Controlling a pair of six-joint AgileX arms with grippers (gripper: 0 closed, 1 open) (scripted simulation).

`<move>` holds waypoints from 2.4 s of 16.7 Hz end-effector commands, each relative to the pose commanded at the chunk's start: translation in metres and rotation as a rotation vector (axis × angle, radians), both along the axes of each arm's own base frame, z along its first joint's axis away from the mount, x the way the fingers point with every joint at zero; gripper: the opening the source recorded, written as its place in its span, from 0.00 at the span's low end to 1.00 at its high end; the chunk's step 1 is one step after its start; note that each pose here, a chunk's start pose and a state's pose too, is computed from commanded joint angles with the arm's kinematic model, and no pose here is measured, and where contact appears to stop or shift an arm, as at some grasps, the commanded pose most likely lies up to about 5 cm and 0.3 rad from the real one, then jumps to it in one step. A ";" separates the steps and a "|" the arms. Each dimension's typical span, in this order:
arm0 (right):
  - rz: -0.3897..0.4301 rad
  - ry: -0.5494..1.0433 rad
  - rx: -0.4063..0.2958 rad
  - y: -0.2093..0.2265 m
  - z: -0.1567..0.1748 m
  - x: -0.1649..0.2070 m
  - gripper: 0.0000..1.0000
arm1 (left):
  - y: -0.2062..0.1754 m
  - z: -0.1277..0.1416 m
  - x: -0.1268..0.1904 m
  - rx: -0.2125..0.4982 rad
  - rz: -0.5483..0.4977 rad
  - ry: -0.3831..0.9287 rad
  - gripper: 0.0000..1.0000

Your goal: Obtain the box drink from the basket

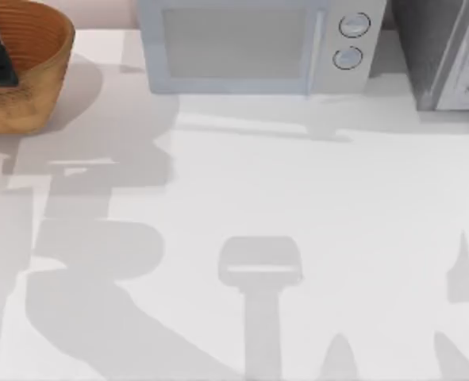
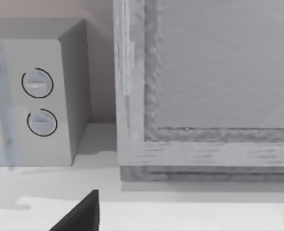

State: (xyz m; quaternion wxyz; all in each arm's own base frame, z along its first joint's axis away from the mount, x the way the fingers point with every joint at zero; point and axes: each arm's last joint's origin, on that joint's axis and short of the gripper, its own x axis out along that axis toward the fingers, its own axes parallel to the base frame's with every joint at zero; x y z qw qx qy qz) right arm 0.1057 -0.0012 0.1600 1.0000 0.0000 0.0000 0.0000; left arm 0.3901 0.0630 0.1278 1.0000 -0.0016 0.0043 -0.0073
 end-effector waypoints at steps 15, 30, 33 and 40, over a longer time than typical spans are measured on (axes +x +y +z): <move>0.000 0.000 0.000 0.000 0.000 0.000 1.00 | -0.001 0.000 0.050 0.000 0.000 0.000 1.00; 0.000 0.000 0.000 0.000 0.000 0.000 1.00 | -0.001 0.000 0.050 0.000 0.000 0.000 0.02; 0.000 0.000 0.000 0.000 0.000 0.000 1.00 | -0.001 0.000 0.050 0.000 0.000 0.000 0.00; 0.000 0.000 0.000 0.000 0.000 0.000 1.00 | 0.002 0.008 0.049 0.006 0.006 -0.016 0.00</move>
